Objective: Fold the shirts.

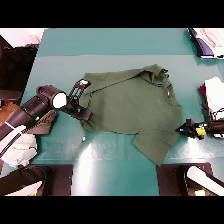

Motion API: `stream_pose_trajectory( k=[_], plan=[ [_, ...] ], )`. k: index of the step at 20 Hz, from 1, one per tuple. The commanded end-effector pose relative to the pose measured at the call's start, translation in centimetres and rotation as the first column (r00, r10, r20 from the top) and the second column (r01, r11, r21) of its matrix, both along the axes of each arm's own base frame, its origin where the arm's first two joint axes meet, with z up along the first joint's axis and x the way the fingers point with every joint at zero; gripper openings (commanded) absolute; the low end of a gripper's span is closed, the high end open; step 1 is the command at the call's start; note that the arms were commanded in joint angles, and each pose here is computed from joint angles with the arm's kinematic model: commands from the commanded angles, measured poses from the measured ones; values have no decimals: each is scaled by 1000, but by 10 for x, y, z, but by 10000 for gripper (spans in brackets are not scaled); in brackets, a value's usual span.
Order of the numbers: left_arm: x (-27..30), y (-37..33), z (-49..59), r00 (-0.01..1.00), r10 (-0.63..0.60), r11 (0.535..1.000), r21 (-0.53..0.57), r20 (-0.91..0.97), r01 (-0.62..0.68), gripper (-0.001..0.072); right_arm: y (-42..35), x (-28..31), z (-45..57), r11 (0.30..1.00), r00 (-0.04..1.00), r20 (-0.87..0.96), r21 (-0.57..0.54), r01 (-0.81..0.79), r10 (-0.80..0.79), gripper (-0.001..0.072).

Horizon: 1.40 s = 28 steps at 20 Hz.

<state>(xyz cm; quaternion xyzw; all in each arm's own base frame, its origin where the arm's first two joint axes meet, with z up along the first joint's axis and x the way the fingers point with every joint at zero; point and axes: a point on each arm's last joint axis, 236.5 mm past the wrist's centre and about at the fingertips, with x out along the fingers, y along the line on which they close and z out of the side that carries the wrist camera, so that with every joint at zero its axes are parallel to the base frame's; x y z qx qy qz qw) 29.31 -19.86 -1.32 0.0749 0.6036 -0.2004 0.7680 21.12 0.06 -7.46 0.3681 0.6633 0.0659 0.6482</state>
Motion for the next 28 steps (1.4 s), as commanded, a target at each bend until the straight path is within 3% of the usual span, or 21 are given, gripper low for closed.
stream_pose_trajectory(
  k=[1,3,4,7,10,12,15,18,22,28],
  plan=[
    [0,-2,0,1000,2,1000,-8,-2,-2,25,8,-8,-1,998,999,-43,53,-19,21,183],
    [0,-2,1,1000,3,1000,-10,-1,-3,24,11,-11,-5,997,997,-71,79,-22,28,178],
    [1,-2,1,1000,13,1000,-13,0,-13,24,12,-12,-7,996,997,-76,87,-26,33,13],
    [15,0,6,997,71,997,-45,29,-69,24,16,6,7,994,1000,0,113,-4,5,19],
    [59,20,46,971,228,962,-167,70,-214,24,14,70,78,986,958,270,152,61,-101,19],
    [99,34,108,934,330,906,-323,135,-273,24,5,110,150,987,864,485,138,81,-139,19],
    [142,60,237,853,415,829,-517,317,-212,24,-10,145,273,992,643,758,47,121,-114,19],
    [135,83,382,696,425,832,-553,579,-47,25,-15,147,386,983,429,903,-87,160,10,19],
    [57,89,532,405,378,863,-475,832,170,25,-1,118,517,942,148,971,-219,255,186,19],
    [-81,120,621,38,414,881,-411,909,233,24,4,62,603,808,39,924,-352,472,380,19]
  ],
)
